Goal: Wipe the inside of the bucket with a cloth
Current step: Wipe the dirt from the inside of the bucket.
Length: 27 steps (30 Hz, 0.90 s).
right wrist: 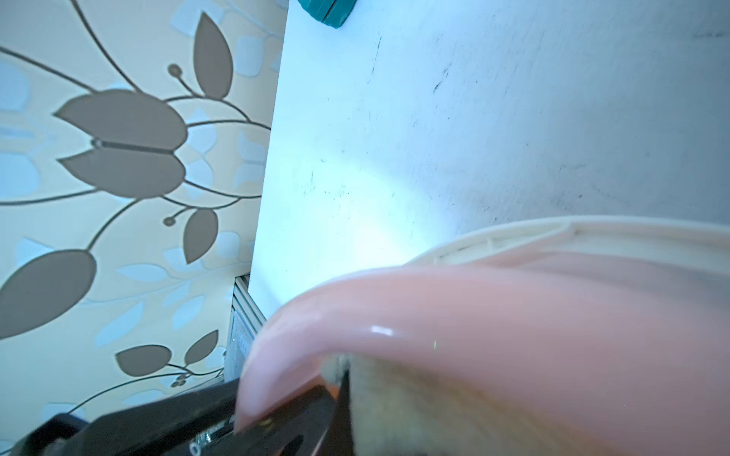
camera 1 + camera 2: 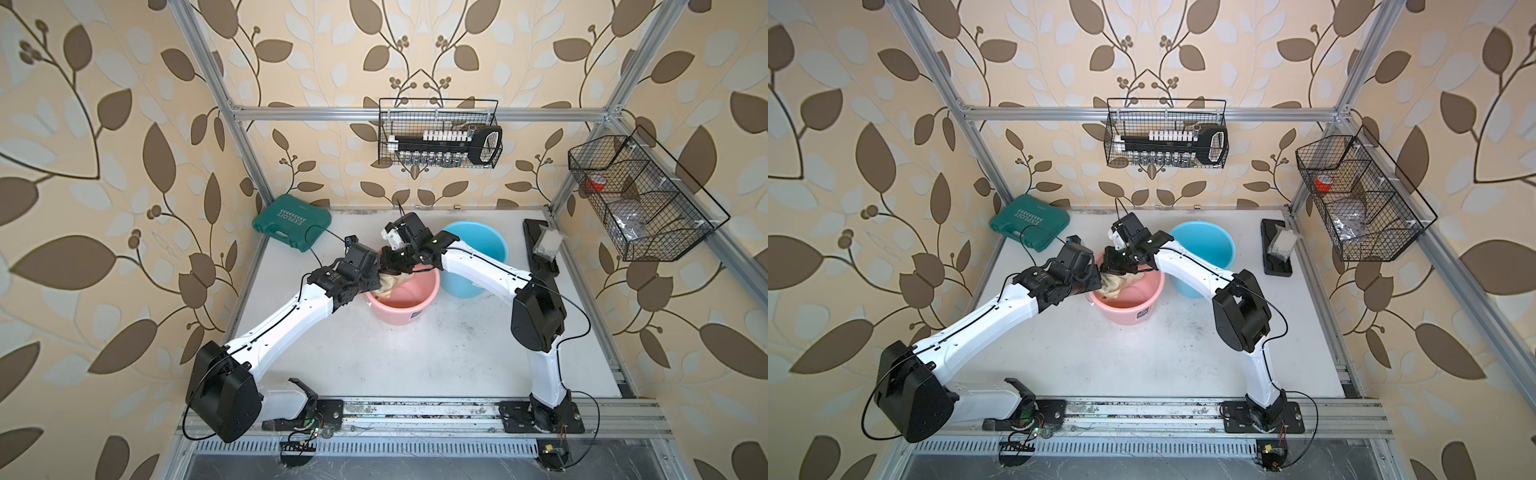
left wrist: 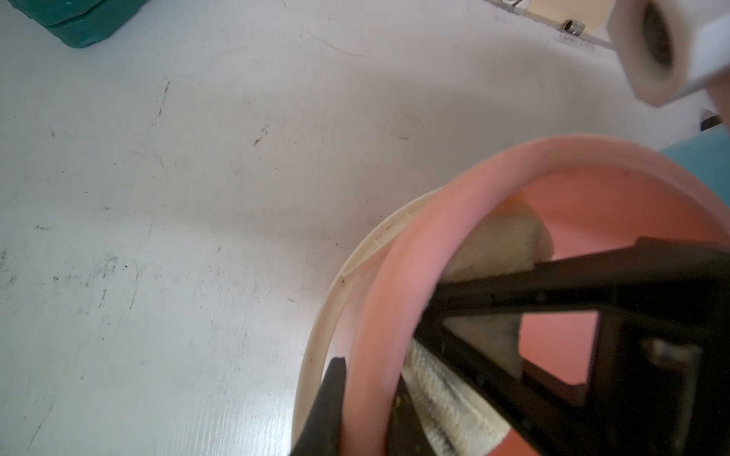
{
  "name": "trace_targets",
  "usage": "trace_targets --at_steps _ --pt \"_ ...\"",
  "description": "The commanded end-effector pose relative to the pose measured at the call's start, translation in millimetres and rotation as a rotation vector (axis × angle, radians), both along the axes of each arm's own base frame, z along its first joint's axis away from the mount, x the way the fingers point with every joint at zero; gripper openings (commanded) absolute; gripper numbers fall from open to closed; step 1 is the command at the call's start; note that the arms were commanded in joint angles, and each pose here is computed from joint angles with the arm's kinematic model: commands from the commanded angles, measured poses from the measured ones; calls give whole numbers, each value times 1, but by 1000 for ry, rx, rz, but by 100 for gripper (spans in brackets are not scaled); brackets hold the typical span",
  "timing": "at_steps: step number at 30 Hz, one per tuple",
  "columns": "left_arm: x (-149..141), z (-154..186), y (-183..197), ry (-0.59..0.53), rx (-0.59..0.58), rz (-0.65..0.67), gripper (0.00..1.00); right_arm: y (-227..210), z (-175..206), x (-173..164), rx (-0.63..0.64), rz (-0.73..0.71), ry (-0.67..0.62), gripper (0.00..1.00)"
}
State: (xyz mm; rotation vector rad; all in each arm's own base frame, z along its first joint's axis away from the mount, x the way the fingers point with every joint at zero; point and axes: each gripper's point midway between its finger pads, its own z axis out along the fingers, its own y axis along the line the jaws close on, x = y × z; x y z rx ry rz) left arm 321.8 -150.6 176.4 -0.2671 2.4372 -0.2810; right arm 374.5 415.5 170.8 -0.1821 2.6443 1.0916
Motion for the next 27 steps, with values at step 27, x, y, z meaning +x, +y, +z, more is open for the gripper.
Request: trace_targets --at_steps 27 --pt "9 30 28 -57 33 41 0 -47 -2 -144 -136 539 268 0"
